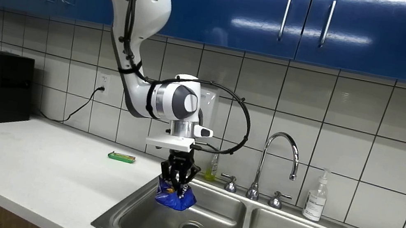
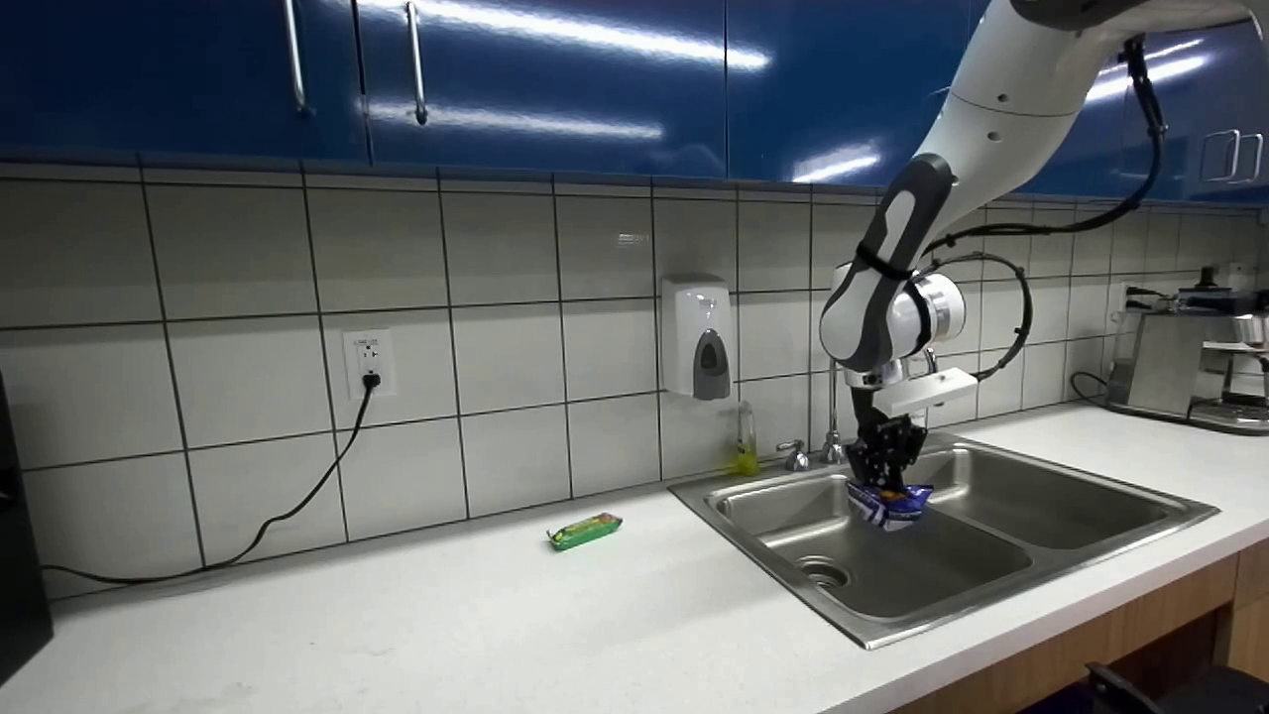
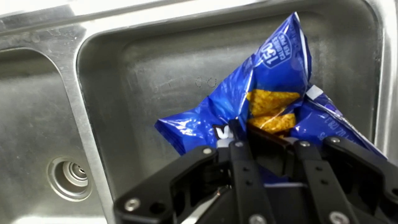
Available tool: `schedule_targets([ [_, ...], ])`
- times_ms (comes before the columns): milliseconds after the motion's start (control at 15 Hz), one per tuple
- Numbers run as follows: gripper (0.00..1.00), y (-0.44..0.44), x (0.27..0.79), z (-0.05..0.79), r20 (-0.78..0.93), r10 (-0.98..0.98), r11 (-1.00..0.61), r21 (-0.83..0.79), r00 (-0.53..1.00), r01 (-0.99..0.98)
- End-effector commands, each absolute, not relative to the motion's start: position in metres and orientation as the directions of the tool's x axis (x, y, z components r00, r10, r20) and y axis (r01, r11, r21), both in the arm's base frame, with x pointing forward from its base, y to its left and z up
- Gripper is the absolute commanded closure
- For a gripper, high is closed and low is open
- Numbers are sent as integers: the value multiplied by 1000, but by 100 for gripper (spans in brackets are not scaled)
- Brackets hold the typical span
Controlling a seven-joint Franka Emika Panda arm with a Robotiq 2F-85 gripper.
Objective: Remove the blue snack packet from the sink
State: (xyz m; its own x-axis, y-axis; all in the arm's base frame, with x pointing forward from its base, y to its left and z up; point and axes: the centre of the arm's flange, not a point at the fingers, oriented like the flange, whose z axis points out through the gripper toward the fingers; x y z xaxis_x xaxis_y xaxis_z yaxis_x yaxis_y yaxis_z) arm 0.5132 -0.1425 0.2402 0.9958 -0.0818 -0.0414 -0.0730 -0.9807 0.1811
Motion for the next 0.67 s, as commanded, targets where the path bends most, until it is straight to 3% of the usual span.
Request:
schedule_targets([
  [0,99,-116,490,254,-28,13,-986,165,1000,17],
  [600,99,-22,465,255,-10,231,-964,130,973,231],
])
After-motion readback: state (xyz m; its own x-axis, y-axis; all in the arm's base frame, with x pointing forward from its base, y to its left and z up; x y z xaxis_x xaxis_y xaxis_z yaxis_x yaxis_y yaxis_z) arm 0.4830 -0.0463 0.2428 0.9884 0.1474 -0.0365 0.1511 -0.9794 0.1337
